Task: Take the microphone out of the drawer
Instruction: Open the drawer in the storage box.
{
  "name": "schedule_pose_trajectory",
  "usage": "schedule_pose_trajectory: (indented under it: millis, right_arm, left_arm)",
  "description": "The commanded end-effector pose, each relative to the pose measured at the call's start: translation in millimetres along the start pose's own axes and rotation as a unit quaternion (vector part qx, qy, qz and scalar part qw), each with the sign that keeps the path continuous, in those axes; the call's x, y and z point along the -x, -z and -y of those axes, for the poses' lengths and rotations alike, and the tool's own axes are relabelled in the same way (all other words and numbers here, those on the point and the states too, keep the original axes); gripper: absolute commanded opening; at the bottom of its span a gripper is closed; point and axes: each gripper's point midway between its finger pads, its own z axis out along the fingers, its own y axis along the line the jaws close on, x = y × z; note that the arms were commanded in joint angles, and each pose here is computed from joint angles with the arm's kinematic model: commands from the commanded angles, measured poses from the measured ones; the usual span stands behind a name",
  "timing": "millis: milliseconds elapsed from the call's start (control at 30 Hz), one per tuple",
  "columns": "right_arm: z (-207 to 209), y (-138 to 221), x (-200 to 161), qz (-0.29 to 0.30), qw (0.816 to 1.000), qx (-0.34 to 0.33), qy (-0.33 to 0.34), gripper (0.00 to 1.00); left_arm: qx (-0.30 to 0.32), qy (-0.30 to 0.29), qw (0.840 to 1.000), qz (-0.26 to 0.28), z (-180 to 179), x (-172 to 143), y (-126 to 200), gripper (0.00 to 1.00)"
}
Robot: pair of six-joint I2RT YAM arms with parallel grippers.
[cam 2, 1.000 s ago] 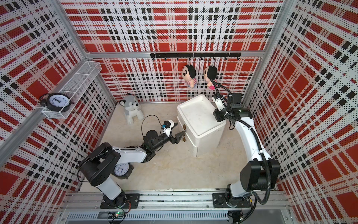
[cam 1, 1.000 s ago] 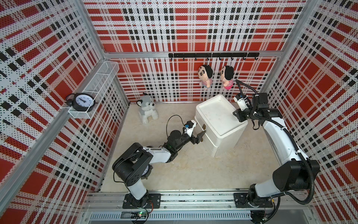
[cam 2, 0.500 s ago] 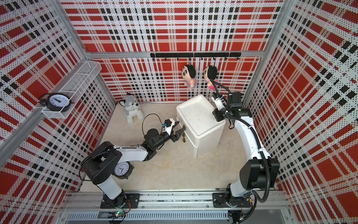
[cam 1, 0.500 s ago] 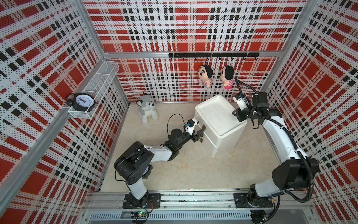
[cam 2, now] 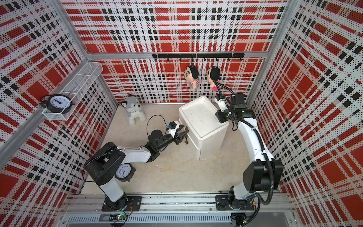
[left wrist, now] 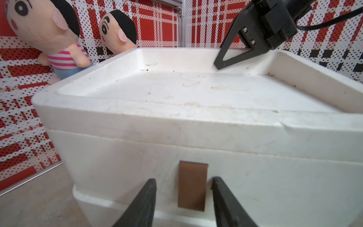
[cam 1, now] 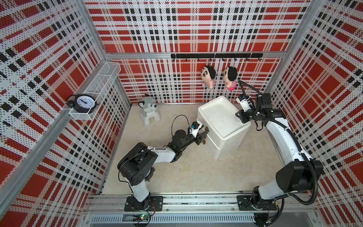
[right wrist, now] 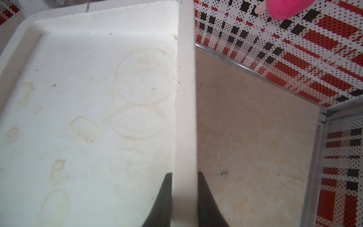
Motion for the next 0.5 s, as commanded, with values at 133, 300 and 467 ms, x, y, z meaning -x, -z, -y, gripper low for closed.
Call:
schedule_pose_trajectory:
  millis: [133, 300, 467]
  right_arm:
    - [-14.4, 9.3, 31.5, 0.05, 0.997, 0.024, 0.044, 0.0]
    - [-16.8, 8.0, 32.2, 0.049, 0.997, 0.025, 0.047, 0.0]
    - [-19.1, 8.4, 33.1, 0.049, 0.997, 0.024, 0.049, 0.0]
  left_arm:
    - [0.006, -0.016, 1.0, -0.015, -1.6, -4.9, -8.0, 0.38]
    - [0.008, -0.018, 1.0, -0.014, -2.4, -3.0, -8.2, 0.28]
    - [0.011, -0.019, 1.0, -0.012, -3.9, -0.3, -9.0, 0.18]
